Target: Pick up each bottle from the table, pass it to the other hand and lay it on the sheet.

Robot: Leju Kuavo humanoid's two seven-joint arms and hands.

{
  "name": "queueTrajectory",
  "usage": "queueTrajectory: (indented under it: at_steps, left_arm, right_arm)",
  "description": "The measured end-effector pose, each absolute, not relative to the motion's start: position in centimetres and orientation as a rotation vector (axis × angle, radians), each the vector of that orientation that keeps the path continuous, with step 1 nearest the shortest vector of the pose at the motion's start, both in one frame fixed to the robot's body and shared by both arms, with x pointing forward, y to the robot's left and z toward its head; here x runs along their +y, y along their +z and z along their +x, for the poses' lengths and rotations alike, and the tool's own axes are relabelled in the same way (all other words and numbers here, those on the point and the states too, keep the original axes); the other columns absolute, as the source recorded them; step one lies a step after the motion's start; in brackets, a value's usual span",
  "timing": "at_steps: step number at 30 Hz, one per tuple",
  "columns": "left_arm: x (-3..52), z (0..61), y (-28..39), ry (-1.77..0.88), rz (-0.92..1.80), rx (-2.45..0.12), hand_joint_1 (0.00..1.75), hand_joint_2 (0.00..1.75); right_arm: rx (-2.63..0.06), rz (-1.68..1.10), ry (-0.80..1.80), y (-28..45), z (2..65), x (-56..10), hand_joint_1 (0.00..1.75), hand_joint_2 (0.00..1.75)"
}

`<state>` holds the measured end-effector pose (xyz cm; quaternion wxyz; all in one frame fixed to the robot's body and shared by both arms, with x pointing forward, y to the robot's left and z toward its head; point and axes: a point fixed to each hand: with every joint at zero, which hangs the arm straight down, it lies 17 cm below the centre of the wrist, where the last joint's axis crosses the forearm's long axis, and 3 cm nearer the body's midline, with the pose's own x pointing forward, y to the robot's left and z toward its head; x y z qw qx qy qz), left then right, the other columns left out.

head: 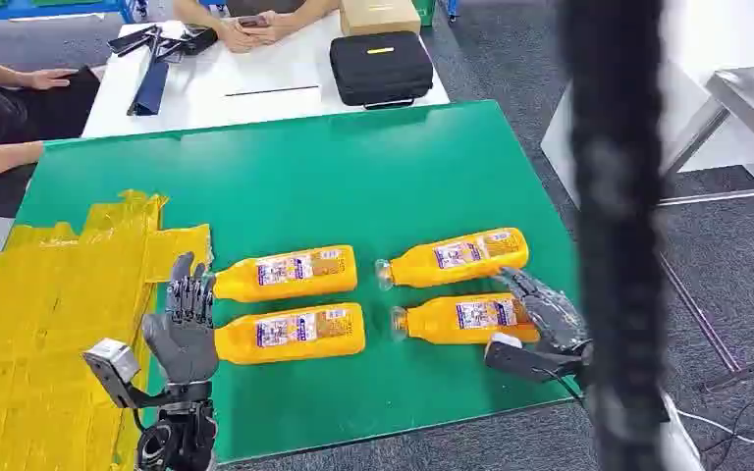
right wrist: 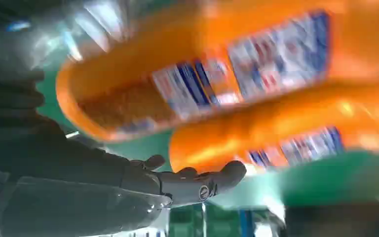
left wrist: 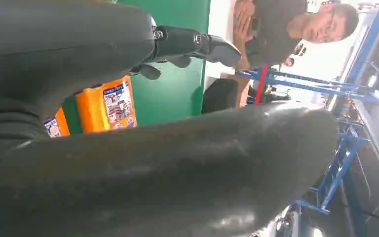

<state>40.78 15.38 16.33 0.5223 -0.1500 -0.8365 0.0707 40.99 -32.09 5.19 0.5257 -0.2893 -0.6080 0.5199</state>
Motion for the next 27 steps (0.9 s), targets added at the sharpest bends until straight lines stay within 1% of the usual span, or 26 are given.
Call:
queueTrajectory:
  at_steps: [7,8,10,11,12,13,14,15,16,17,18,20,27]
  left_arm:
    - [15.6,40.6,16.2,0.182,-0.36,-2.004,0.0,0.0]
    - [15.6,40.6,16.1,0.184,-0.359,-2.003,0.0,0.0]
    - [15.7,40.5,16.0,0.186,-0.359,-2.002,0.0,0.0]
    - [15.7,40.5,16.0,0.19,-0.359,-2.003,0.0,0.0]
    - [15.9,40.5,16.1,0.196,-0.359,-2.005,0.0,0.0]
    - [16.0,40.5,16.0,0.198,-0.358,-2.006,0.0,0.0]
    - [16.1,40.5,16.0,0.199,-0.357,-2.007,0.0,0.0]
    - [16.1,40.5,16.0,0.201,-0.356,-2.008,0.0,0.0]
    - [16.2,40.5,16.0,0.203,-0.355,-2.008,0.0,0.0]
    - [16.3,40.5,16.0,0.205,-0.354,-2.009,0.0,0.0]
    - [16.4,40.5,16.0,0.207,-0.354,-2.009,0.0,0.0]
    - [16.5,40.5,16.0,0.206,-0.351,-2.01,0.0,0.0]
    - [16.6,40.5,15.9,0.205,-0.348,-2.011,0.0,0.0]
  right_arm:
    - [-1.366,-0.695,1.276,2.5,40.4,-33.0,0.0,1.75]
    - [-1.355,-0.698,1.283,2.2,40.4,-33.0,0.03,1.75]
    - [-1.33,-0.702,1.301,1.6,40.4,-33.0,0.03,1.75]
    - [-1.322,-0.705,1.308,1.5,40.5,-33.0,0.4,1.75]
    - [-1.312,-0.705,1.313,1.3,40.6,-33.1,1.68,1.75]
    - [-1.307,-0.706,1.316,1.3,40.7,-33.1,1.75,1.75]
    - [-1.303,-0.704,1.319,1.2,40.8,-33.2,1.71,1.75]
    - [-1.298,-0.7,1.323,1.1,40.8,-33.1,1.75,1.75]
    - [-1.294,-0.7,1.326,1.1,41.0,-33.2,1.75,1.75]
    - [-1.284,-0.695,1.329,0.9,41.0,-33.3,1.71,1.75]
    - [-1.273,-0.693,1.335,0.7,41.1,-33.4,1.75,1.75]
    - [-1.256,-0.689,1.343,0.4,41.2,-33.7,1.73,1.75]
    - [-1.239,-0.687,1.34,0.2,41.3,-34.1,1.75,1.75]
